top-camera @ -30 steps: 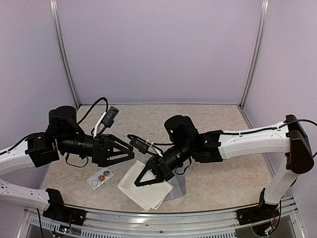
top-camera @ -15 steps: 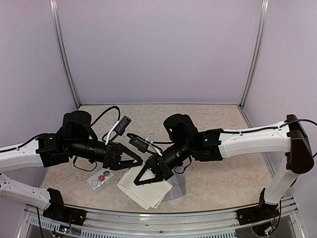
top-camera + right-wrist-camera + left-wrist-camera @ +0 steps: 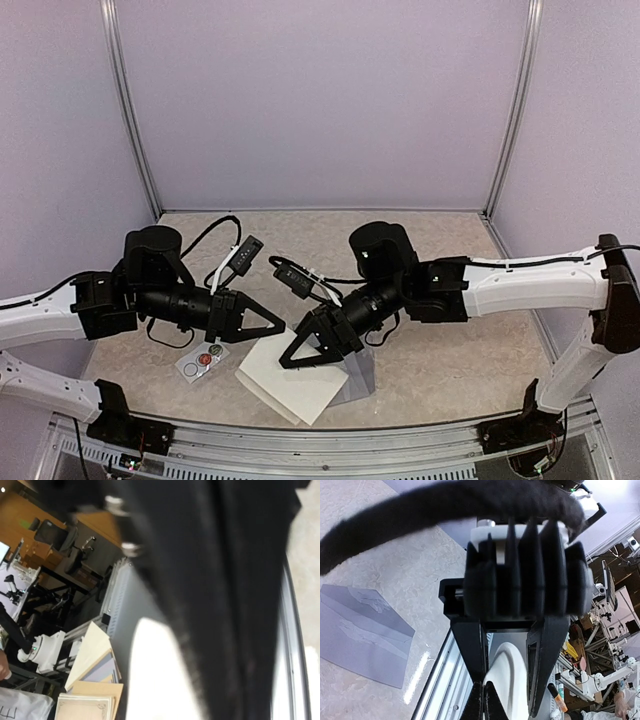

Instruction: Place the letter into the envelope and seal it

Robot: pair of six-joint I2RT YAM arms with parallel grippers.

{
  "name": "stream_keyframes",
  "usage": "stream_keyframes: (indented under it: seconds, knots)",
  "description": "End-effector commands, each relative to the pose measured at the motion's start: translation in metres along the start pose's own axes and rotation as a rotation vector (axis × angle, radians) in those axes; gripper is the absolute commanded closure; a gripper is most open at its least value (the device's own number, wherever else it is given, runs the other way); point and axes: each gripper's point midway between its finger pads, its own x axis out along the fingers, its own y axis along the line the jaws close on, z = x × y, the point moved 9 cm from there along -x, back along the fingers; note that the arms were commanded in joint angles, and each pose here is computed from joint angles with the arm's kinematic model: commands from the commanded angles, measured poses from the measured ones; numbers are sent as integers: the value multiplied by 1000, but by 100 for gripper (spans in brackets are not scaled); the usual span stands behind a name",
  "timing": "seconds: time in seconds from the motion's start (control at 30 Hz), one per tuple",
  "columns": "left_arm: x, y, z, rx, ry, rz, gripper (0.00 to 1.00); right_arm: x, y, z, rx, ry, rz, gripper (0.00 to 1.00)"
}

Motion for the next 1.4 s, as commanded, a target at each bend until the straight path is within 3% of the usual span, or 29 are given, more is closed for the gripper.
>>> stream_keyframes:
  seconds: [0.0, 0.03, 0.07, 0.1, 0.27, 0.3, 0.33, 0.37, 0.4, 0.47, 0.5, 0.63, 0.67, 0.7, 0.73, 0.77, 0.8, 0.83, 0.97, 1.0, 1.03, 1.07, 1.13, 1.17, 1.23, 1.27, 1.3, 1.37]
  knots:
    - [-3, -2, -4, 31, 9, -13, 100, -15, 14, 9, -40, -76, 26, 67]
    - [-3, -3, -3, 35, 6, -15, 100, -16, 14, 9, -40, -79, 29, 75]
    - [-4, -4, -2, 40, 5, -17, 100, -16, 14, 9, -39, -79, 29, 91]
    - [-4, -4, -2, 43, 4, -12, 100, -16, 13, 8, -37, -76, 30, 100]
    - [-8, -3, -2, 53, 4, 24, 100, -20, 14, -2, -15, -70, 26, 100]
    - [-9, -2, -2, 52, 3, 27, 100, -21, 14, -4, -8, -68, 25, 89]
    - [-10, -3, -2, 53, -3, 27, 100, -22, 14, -6, -1, -68, 21, 69]
    - [-11, -3, -2, 53, -7, 28, 100, -23, 14, -10, 10, -65, 16, 62]
    - [-12, -3, -2, 53, -10, 30, 100, -25, 13, -13, 17, -67, 11, 63]
    - [-14, -2, -2, 52, -18, 34, 100, -27, 12, -19, 36, -69, 2, 92]
    - [-15, -2, -1, 52, -21, 37, 100, -28, 11, -22, 45, -70, -3, 100]
    - [-18, -1, 0, 50, -34, 44, 100, -32, 8, -30, 69, -75, -26, 100]
    - [-19, -1, 0, 51, -37, 44, 100, -32, 8, -32, 76, -74, -31, 92]
    - [-20, -1, 0, 52, -40, 45, 100, -34, 8, -33, 80, -79, -38, 72]
    - [-21, 0, 0, 50, -41, 48, 100, -35, 8, -34, 84, -84, -43, 61]
    - [-22, 0, 0, 49, -45, 51, 100, -37, 8, -36, 89, -90, -47, 66]
    - [-23, 1, 0, 48, -49, 54, 100, -38, 8, -38, 91, -99, -51, 88]
    - [-24, 2, 0, 45, -53, 57, 100, -40, 8, -39, 94, -108, -57, 100]
    - [-27, 1, 1, 42, -90, 51, 100, -46, 8, -43, 111, -141, -85, 97]
    - [-28, 1, 1, 42, -104, 50, 100, -46, 7, -44, 115, -146, -93, 80]
    - [-29, 1, 1, 39, -119, 49, 100, -47, 6, -43, 117, -158, -98, 82]
    - [-30, 2, 1, 36, -134, 46, 100, -47, 6, -43, 112, -175, -96, 100]
    - [-31, 3, -1, 27, -155, 42, 100, -50, 10, -39, 87, -213, -88, 100]
    - [-31, 5, -2, 21, -158, 59, 88, -51, 12, -39, 75, -209, -85, 100]
    - [-35, 9, -2, 26, -163, 106, 45, -52, 11, -39, 66, -166, -141, 100]
    - [-37, 9, 0, 37, -163, 121, 29, -52, 10, -39, 63, -132, -166, 100]
    - [-39, 8, 2, 57, -162, 132, 19, -51, 8, -42, 71, -88, -187, 100]
    - [-40, 2, 10, 102, -147, 147, 11, -48, 3, -46, 93, -5, -199, 100]
